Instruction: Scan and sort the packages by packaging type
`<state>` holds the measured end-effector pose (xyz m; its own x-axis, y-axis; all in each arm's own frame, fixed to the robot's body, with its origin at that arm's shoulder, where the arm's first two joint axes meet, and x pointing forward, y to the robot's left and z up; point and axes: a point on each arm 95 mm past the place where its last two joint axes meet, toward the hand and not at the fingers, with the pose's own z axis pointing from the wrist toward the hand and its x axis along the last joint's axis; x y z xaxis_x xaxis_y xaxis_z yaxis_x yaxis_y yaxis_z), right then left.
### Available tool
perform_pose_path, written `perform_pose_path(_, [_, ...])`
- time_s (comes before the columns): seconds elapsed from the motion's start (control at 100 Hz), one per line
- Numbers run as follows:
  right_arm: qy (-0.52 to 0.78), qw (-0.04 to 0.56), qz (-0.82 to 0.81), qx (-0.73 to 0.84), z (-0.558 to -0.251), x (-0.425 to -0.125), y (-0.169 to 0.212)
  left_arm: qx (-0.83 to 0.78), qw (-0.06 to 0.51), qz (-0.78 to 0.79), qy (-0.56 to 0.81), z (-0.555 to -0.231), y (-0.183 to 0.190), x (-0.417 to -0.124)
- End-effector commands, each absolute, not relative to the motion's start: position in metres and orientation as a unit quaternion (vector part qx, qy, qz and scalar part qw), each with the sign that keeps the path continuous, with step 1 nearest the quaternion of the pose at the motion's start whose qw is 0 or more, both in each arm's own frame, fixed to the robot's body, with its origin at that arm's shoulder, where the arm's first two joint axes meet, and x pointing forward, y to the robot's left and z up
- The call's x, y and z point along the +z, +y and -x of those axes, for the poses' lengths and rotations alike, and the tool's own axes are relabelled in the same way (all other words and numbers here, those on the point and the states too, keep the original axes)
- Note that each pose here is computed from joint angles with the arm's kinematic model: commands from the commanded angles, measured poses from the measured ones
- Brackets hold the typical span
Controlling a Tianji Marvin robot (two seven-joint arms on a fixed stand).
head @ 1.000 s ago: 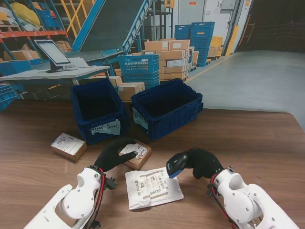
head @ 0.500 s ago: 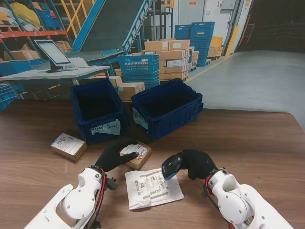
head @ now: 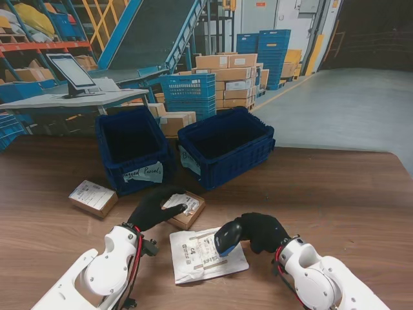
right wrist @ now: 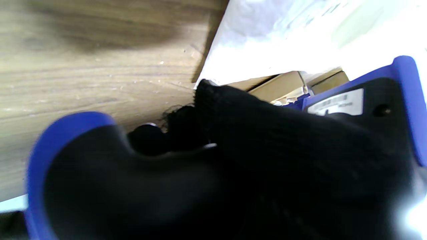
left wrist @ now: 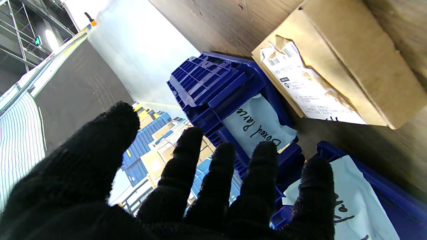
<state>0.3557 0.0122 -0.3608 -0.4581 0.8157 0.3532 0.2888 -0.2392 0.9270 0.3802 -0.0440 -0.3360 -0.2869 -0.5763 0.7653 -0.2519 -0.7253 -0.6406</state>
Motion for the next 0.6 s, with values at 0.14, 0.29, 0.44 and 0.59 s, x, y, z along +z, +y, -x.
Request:
perform_pose_path(0.14, [0.595, 0.187, -0.477, 0.620, -0.344, -0.374, 0.018, -0.720, 0.103, 0.588, 0.355, -0.380, -0.048, -0.336])
perform_pose_path(0.29, [0.600, 0.178, -0.474, 0.620, -0.341, -0.380, 0.019, -0.720, 0.103, 0.587, 0.356, -0.379, -0.048, -0.336])
perform_pose_path(0.44, [0.599, 0.178, -0.473, 0.621, -0.341, -0.381, 0.020, -0.719, 0.102, 0.587, 0.359, -0.378, -0.048, -0.336])
perform_pose_path(0.59, [0.598, 0.180, -0.473, 0.621, -0.341, -0.379, 0.019, -0.714, 0.098, 0.587, 0.369, -0.378, -0.046, -0.336])
